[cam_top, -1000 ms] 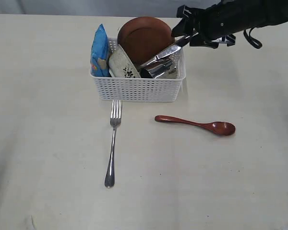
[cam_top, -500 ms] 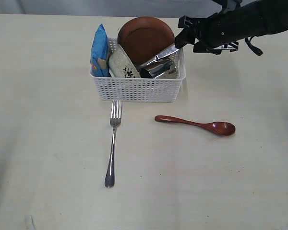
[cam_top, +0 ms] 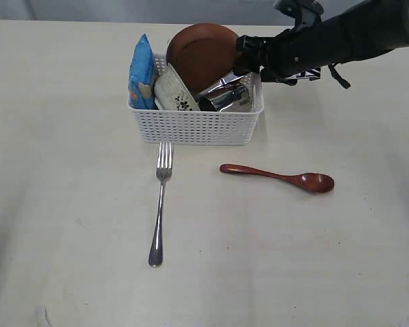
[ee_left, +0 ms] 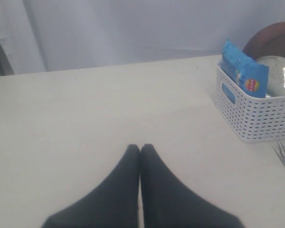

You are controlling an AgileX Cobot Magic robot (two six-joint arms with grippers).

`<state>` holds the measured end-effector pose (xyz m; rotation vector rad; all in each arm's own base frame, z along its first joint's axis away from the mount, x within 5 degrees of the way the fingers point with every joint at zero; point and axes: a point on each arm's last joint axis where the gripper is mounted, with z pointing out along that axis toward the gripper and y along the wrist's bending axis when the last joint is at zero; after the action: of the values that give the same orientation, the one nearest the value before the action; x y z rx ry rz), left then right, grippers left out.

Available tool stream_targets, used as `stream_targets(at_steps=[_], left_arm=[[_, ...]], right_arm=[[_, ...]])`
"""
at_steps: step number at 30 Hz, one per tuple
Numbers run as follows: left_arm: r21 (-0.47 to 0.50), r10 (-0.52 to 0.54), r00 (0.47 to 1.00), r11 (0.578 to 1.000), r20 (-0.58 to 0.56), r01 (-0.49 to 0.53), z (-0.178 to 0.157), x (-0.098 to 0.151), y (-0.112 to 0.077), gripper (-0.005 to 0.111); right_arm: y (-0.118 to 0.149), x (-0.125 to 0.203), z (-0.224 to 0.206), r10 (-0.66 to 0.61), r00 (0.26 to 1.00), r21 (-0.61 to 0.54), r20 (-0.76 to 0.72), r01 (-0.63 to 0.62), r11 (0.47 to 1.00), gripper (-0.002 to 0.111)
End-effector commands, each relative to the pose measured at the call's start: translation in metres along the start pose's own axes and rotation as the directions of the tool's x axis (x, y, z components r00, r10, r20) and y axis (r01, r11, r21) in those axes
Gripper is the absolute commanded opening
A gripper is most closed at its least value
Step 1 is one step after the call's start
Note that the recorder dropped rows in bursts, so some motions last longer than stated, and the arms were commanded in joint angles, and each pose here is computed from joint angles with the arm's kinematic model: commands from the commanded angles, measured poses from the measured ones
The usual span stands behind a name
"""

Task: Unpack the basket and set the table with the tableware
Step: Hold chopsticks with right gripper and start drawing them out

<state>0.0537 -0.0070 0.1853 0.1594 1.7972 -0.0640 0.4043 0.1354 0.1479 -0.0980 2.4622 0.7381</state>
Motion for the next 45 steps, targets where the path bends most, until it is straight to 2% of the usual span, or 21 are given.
stream_targets(at_steps=[1, 4, 9, 17, 23, 36, 38, 43, 45], left_arm=[[0.001, 0.001, 1.0, 1.0, 0.0, -0.001, 0.0, 0.001, 0.0, 0.0], [0.001, 0.001, 1.0, 1.0, 0.0, -0.001, 0.0, 0.001, 0.0, 0.0], [0.001, 0.001, 1.0, 1.0, 0.0, -0.001, 0.0, 0.001, 0.0, 0.0], [0.001, 0.001, 1.0, 1.0, 0.0, -0.001, 0.0, 0.001, 0.0, 0.0], [0.001, 0.001, 1.0, 1.0, 0.0, -0.001, 0.0, 0.001, 0.0, 0.0], [0.001, 0.001, 1.0, 1.0, 0.0, -0.001, 0.0, 0.001, 0.0, 0.0], [0.001, 0.001, 1.0, 1.0, 0.0, -0.001, 0.0, 0.001, 0.0, 0.0], [0.001, 0.001, 1.0, 1.0, 0.0, -0.001, 0.0, 0.001, 0.0, 0.0], [0.001, 0.001, 1.0, 1.0, 0.0, -0.001, 0.0, 0.001, 0.0, 0.0]], right_arm=[[-0.002, -0.002, -0.001, 0.004, 1.0, 0.016, 0.021, -0.004, 1.0, 0.06], [-0.002, -0.002, -0.001, 0.004, 1.0, 0.017, 0.022, -0.004, 1.0, 0.055], [-0.002, -0.002, -0.001, -0.002, 1.0, 0.018, 0.021, 0.002, 1.0, 0.04], [-0.002, -0.002, -0.001, -0.026, 1.0, 0.028, 0.018, 0.025, 0.999, 0.04], [0.003, -0.006, -0.013, -0.138, 0.99, 0.046, 0.013, 0.137, 0.989, 0.04], [0.011, -0.014, -0.026, -0.144, 0.988, 0.038, 0.05, 0.142, 0.989, 0.039], [0.011, -0.014, -0.026, -0.137, 0.989, 0.038, 0.05, 0.135, 0.99, 0.032], [0.012, -0.013, -0.026, -0.135, 0.99, 0.027, 0.041, 0.134, 0.991, 0.0], [0.013, -0.012, -0.026, -0.135, 0.99, 0.019, 0.035, 0.134, 0.991, 0.0]])
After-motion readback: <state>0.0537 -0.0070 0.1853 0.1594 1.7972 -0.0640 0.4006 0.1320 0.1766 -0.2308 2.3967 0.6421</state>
